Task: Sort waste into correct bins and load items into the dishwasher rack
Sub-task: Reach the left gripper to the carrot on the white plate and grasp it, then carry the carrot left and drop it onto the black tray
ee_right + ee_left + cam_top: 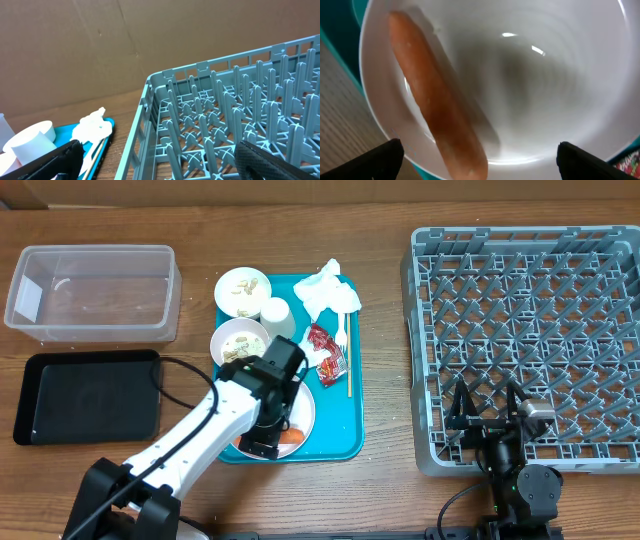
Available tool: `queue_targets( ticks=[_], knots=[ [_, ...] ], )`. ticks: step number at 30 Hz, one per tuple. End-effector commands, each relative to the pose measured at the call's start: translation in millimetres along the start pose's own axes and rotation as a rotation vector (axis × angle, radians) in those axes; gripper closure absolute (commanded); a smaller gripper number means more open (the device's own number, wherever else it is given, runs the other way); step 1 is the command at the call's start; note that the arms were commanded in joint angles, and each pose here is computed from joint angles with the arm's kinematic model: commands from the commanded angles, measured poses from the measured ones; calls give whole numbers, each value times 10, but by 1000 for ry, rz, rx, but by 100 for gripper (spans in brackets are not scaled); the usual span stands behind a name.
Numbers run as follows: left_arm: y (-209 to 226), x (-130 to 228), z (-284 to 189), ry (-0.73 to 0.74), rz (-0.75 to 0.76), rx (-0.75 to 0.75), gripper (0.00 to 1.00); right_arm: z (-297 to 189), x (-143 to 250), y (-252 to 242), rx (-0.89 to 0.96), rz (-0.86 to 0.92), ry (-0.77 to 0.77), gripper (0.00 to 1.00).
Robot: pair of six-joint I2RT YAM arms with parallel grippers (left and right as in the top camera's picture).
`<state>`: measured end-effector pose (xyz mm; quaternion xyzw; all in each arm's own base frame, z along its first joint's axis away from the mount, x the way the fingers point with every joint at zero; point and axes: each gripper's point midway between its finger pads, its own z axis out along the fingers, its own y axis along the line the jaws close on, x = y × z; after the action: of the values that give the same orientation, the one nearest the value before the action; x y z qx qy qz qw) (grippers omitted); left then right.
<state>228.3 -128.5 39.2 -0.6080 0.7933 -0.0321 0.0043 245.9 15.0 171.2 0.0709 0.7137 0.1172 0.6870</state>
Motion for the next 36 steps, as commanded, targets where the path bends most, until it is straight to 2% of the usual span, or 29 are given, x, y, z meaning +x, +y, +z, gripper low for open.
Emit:
queue_targets(
  ticks=[1,6,10,16,21,26,30,31,33,36],
  knots=[
    [132,-11,218,31,-39,-20,0,1,8,-23,9,-8,-8,0],
    [108,7,358,54,-39,24,0,1,8,-23,9,-8,-8,0],
    [18,-64,361,10,-40,65,1,1,8,-23,9,-8,-8,0],
    [41,-60,460,9,-39,37,35,1,8,-23,9,-8,-8,0],
    [149,-77,630,-3,-40,-37,41,1,8,-23,9,-8,-8,0],
    [73,-130,580,-36,8,-6,50,1,8,-23,9,-8,-8,0],
    [21,-113,534,-31,43,7,68,1,8,-23,9,-8,-8,0],
    [29,-115,533,-32,43,4,70,1,8,-23,9,-8,-8,0],
    [46,-134,533,-42,43,-3,67,1,8,-23,9,-8,-8,0],
    [71,-214,507,-85,42,-8,69,1,8,-23,9,-8,-8,0]
  ],
)
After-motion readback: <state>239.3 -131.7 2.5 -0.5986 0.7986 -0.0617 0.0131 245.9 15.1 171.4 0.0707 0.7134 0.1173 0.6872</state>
